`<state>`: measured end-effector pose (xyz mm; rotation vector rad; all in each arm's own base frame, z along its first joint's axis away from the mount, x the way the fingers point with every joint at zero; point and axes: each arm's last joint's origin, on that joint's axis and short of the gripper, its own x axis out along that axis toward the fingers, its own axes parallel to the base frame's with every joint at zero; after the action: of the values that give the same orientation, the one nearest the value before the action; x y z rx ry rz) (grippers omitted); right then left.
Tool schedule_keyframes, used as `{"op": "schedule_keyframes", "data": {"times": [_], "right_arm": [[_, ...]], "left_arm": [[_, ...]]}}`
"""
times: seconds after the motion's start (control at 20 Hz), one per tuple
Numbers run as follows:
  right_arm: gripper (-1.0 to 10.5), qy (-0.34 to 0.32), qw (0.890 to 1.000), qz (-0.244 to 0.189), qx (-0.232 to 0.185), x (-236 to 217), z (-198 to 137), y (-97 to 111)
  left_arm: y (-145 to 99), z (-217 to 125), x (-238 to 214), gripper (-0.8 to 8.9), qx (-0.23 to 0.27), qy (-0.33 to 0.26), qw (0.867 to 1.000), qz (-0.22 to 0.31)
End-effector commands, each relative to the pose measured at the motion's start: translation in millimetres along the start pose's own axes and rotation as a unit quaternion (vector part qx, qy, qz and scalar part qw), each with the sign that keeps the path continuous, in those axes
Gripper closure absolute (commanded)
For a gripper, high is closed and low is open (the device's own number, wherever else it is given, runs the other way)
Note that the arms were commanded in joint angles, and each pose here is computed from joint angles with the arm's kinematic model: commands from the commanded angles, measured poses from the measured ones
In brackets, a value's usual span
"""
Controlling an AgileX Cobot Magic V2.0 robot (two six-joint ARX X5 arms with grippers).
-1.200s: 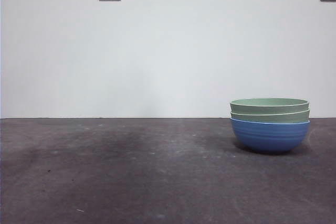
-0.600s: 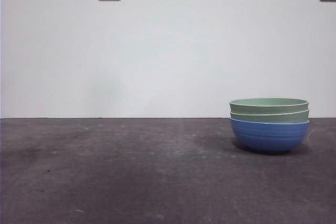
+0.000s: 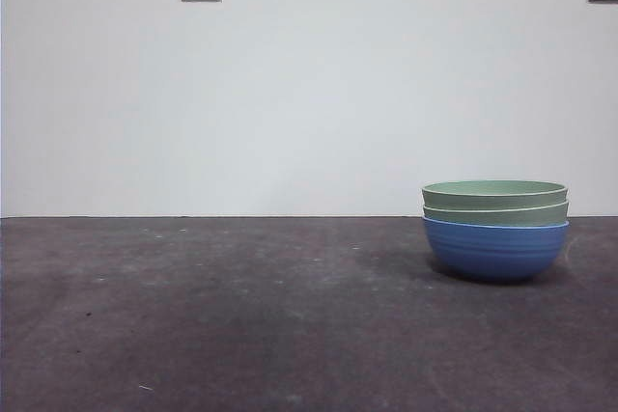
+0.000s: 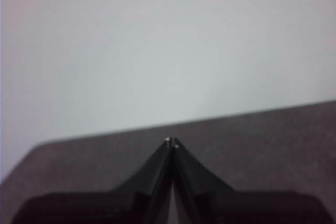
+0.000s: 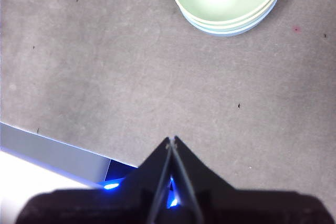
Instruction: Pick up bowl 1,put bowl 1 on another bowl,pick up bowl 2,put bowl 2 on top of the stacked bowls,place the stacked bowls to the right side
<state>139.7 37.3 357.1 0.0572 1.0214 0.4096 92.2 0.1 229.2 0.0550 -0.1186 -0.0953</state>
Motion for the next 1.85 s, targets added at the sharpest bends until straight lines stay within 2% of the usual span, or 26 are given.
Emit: {"op": "schedule_keyframes", "data": {"times": [0.05, 0.45, 0.75, 1.65, 1.7, 1.75, 1.85], "right_arm": [[9.4, 0.003, 1.000, -0.001, -0.004, 2, -1, -1], [9.4, 0.003, 1.000, -0.001, -0.004, 2, -1, -1], [9.4, 0.003, 1.000, -0.001, -0.004, 2, -1, -1], [9.4, 0.002, 1.000, -0.001, -0.006, 2, -1, -1], [9.4, -0.016, 0.999, -0.011, -0.028, -1, 0, -2], [9.4, -0.042, 0.998, -0.024, -0.031, -7, -1, -3], [9.4, -0.134, 0.990, -0.030, -0.036, -21, -1, -5]], "left_arm": [[0, -21, 0, 8.17, -0.024, 0.014, 0.999, 0.017], [-1, -66, -1, 8.17, -0.052, 0.066, 0.996, 0.035], [-2, -82, -6, 8.17, -0.069, 0.147, 0.986, 0.035], [-2, -81, -6, 8.17, -0.069, 0.144, 0.986, 0.035], [-2, -81, -6, 8.17, -0.069, 0.144, 0.986, 0.035], [-2, -81, -6, 8.17, -0.069, 0.144, 0.986, 0.035], [-2, -81, -6, 8.17, -0.069, 0.144, 0.986, 0.035]]}}
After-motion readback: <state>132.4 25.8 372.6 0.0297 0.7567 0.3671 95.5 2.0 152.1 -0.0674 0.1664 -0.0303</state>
